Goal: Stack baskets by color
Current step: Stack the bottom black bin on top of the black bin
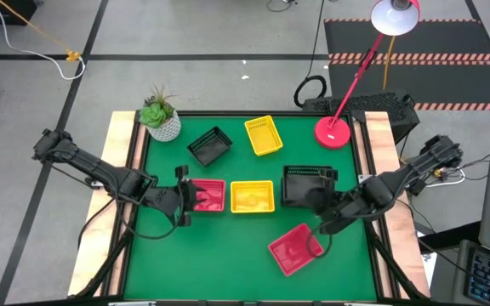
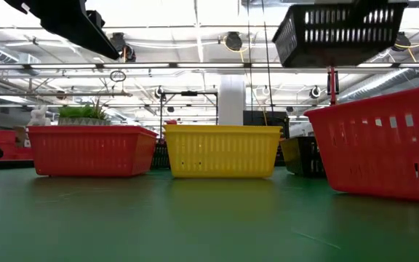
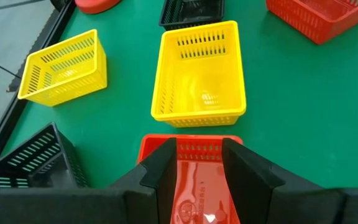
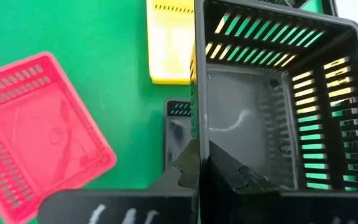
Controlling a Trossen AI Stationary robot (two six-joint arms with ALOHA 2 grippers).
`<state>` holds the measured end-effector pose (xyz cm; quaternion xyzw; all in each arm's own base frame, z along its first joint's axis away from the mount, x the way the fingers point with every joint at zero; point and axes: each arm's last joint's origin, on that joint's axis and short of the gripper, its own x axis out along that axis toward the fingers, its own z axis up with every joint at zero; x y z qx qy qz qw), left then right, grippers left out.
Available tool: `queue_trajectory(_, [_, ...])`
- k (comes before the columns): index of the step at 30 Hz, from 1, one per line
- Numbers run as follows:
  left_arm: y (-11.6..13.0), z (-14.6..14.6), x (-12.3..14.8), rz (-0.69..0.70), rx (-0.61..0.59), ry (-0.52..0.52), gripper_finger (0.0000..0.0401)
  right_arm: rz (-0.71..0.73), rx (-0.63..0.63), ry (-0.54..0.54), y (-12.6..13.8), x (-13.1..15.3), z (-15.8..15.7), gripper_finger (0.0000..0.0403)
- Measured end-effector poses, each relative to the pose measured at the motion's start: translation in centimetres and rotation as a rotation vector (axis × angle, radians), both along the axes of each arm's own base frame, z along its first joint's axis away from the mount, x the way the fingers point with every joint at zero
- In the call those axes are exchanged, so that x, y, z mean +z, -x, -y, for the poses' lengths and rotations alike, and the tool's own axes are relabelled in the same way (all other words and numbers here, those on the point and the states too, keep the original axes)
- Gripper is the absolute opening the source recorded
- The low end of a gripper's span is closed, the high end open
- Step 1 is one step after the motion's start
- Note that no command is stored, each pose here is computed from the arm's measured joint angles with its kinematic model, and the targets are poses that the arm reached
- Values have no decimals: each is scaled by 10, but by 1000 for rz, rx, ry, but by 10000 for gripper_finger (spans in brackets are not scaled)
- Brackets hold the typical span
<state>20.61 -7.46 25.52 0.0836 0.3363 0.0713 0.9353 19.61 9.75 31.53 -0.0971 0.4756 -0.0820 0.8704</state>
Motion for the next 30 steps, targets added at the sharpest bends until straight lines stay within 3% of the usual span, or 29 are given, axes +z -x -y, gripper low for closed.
queue_trajectory(8, [-2, -5, 0, 1, 27, 5, 129, 36, 11, -9, 7, -39, 5, 2])
queue_trajectory(30, [-2, -6, 0, 4, 38, 10, 129, -13, 5, -16, 6, -100, 19, 2])
